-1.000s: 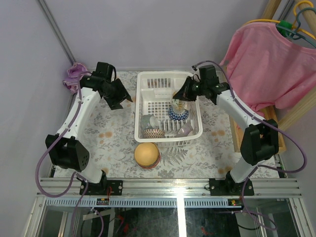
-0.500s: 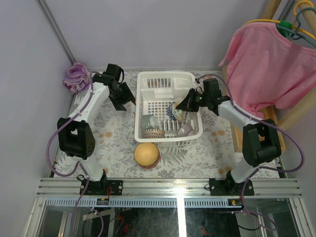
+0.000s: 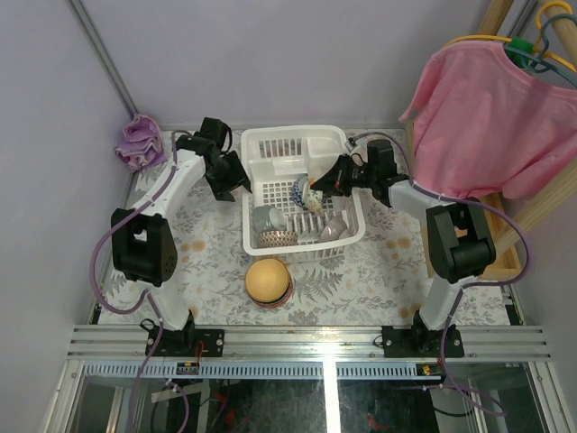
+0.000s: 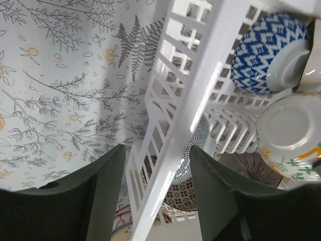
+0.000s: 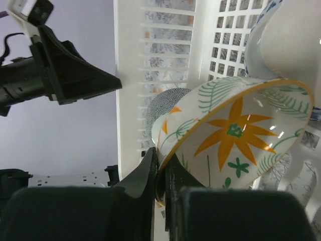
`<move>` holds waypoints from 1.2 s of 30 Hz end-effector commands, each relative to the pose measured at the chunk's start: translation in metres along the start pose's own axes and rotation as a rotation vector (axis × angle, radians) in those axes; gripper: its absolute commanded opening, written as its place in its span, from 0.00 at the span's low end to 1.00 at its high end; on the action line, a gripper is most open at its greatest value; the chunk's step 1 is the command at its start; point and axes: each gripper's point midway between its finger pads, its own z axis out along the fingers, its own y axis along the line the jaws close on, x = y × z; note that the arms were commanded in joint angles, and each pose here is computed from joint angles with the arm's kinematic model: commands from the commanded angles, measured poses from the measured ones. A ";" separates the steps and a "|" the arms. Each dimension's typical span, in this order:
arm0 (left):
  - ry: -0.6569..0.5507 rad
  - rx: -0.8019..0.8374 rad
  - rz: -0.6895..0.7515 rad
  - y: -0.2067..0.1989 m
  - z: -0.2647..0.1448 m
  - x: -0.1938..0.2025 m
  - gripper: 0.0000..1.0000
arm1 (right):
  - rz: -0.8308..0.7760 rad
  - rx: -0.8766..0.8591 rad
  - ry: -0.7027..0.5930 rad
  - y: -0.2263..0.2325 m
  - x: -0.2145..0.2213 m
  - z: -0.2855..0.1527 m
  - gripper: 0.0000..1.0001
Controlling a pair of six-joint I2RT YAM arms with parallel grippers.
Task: Load the bowls into the dish rack
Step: Adjust the bowl in the dish rack.
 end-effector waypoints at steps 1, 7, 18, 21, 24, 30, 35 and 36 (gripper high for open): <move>0.003 -0.018 0.039 0.002 0.013 -0.001 0.53 | -0.046 -0.124 0.001 0.019 -0.014 0.018 0.00; -0.002 -0.018 0.053 -0.001 0.013 -0.002 0.52 | -0.137 -0.152 -0.010 0.055 -0.024 0.005 0.00; -0.002 -0.047 0.061 0.001 0.015 -0.004 0.50 | -0.275 -0.006 -0.137 0.073 -0.084 0.000 0.00; -0.007 -0.051 0.066 0.002 0.013 -0.004 0.50 | -0.271 -0.079 -0.123 0.085 -0.094 0.009 0.00; -0.003 -0.058 0.069 0.003 0.014 -0.003 0.50 | -0.270 -0.130 -0.094 0.091 -0.104 0.019 0.00; -0.003 -0.065 0.072 0.005 0.015 -0.002 0.49 | -0.259 -0.153 -0.039 0.083 -0.103 0.032 0.00; 0.002 -0.071 0.068 0.006 0.018 -0.001 0.49 | -0.247 -0.095 0.023 0.059 -0.091 0.039 0.00; 0.003 -0.070 0.069 0.005 0.018 -0.001 0.49 | -0.247 -0.079 0.035 0.054 -0.088 0.040 0.00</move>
